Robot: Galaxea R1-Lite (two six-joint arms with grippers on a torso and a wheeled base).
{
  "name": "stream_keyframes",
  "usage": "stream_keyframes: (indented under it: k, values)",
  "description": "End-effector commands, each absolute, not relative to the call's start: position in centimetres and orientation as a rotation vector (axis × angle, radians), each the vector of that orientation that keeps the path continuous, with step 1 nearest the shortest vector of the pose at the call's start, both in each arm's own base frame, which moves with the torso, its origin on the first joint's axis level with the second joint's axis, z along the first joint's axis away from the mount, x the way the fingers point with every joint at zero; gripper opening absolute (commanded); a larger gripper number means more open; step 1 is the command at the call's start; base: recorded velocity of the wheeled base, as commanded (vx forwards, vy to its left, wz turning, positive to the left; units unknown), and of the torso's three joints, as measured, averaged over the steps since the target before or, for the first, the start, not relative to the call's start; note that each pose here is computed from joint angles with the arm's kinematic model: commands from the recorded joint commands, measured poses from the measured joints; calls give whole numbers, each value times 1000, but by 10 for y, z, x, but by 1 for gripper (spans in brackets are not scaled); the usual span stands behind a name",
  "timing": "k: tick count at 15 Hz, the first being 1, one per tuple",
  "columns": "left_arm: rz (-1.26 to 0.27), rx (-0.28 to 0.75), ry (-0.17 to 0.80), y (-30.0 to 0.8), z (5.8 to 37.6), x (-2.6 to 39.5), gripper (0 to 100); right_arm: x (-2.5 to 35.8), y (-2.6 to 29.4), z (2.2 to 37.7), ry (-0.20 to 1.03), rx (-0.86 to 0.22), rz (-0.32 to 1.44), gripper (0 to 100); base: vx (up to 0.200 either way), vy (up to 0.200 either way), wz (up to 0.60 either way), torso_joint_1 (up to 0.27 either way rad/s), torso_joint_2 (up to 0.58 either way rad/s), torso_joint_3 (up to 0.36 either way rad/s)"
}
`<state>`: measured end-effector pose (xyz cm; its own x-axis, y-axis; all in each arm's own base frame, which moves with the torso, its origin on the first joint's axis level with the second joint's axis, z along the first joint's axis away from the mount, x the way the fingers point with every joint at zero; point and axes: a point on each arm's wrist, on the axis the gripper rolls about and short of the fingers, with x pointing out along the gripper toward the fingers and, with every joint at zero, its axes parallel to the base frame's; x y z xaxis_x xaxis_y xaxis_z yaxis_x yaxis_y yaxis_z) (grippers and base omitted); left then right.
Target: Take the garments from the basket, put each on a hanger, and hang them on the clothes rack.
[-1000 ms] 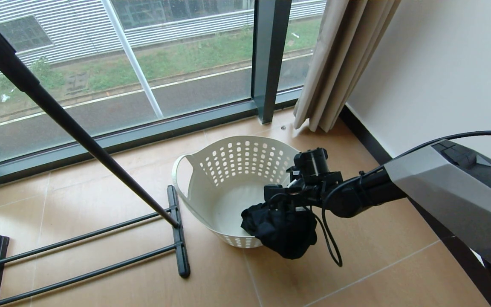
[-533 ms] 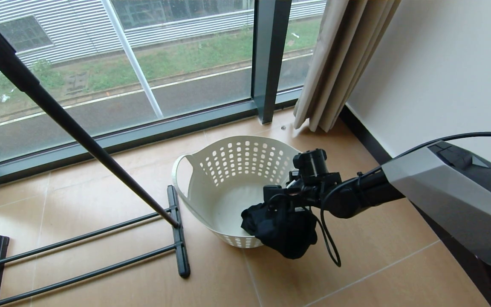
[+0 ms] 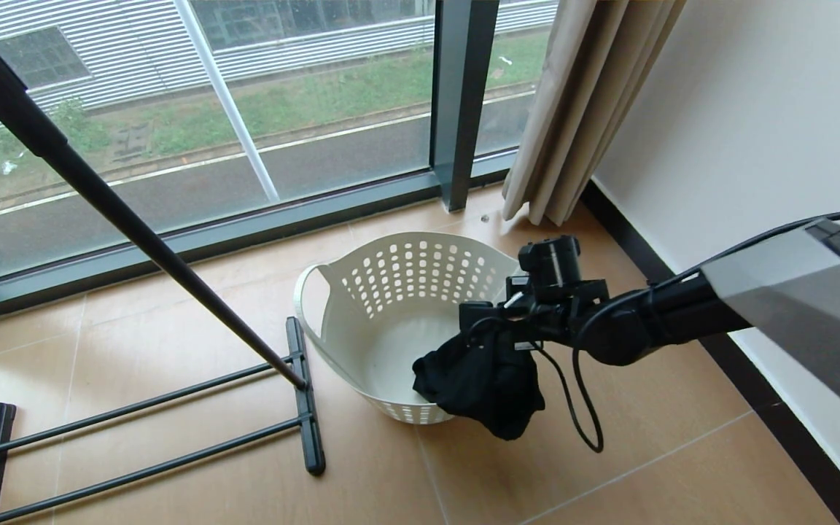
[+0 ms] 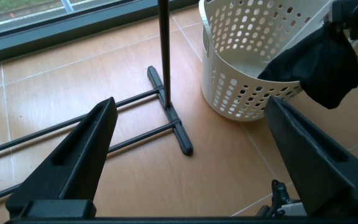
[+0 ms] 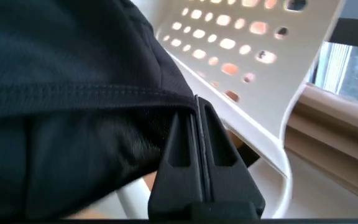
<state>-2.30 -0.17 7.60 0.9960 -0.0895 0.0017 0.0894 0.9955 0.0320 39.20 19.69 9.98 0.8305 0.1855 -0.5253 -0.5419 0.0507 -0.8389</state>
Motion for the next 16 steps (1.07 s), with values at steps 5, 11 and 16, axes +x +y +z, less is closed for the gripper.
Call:
stream_keyframes:
  k: [5,11,16]
  values:
    - [-90,32,-3,-2,76,-23,100,255,137,223,139,-1087,463,0,0,0,0,0,0,0]
    - [-92,31,-3,-2,76,-23,100,191,104,206,160,-927,560,0,0,0,0,0,0,0]
    - [-92,29,-3,-2,76,-23,100,199,109,184,187,-929,600,0,0,0,0,0,0,0]
